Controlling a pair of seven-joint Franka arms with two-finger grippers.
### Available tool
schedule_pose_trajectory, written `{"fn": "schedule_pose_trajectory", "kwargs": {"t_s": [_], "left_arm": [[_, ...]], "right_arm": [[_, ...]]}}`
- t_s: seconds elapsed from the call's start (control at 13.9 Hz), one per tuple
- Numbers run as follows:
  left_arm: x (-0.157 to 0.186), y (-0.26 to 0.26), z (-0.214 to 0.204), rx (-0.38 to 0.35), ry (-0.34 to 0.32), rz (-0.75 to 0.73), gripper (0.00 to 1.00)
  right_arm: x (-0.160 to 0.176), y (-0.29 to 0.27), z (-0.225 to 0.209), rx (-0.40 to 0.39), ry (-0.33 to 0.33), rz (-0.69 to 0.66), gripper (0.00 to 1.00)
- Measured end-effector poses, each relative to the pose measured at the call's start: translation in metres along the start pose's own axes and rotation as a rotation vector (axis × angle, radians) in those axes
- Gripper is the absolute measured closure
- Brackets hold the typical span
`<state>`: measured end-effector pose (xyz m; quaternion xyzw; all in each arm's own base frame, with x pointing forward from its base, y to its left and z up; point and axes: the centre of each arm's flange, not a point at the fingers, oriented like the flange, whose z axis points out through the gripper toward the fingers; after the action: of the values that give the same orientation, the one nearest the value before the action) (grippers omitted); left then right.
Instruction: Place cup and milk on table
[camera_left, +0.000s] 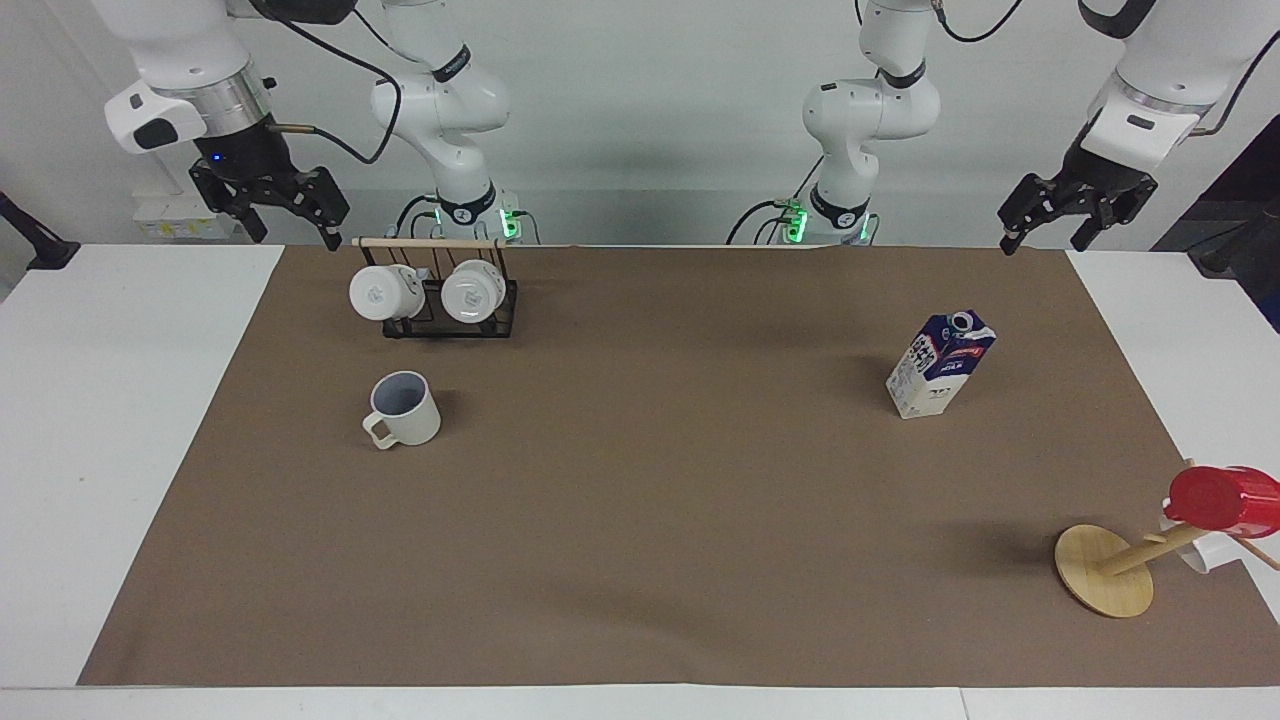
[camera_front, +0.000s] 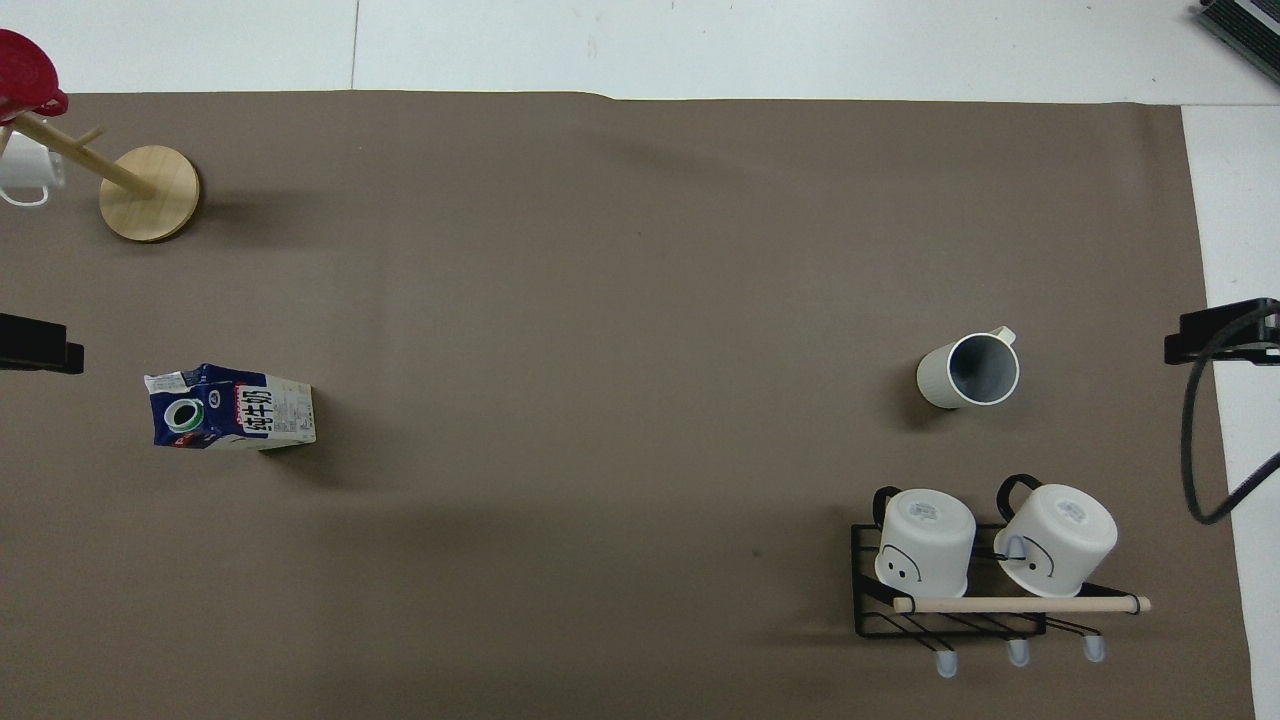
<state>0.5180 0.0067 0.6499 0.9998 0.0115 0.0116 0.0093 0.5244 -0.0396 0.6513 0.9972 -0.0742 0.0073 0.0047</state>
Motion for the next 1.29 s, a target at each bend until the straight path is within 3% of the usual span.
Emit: {"fn": "schedule_pose_trajectory", "kwargs": {"t_s": [1.29], "left_arm": [[0.0, 0.0, 0.0, 0.0, 0.0, 0.0, 0.0]], "right_arm": [[-0.0001, -0.0007, -0.0002, 0.0, 0.0, -0.019, 0.0]]}}
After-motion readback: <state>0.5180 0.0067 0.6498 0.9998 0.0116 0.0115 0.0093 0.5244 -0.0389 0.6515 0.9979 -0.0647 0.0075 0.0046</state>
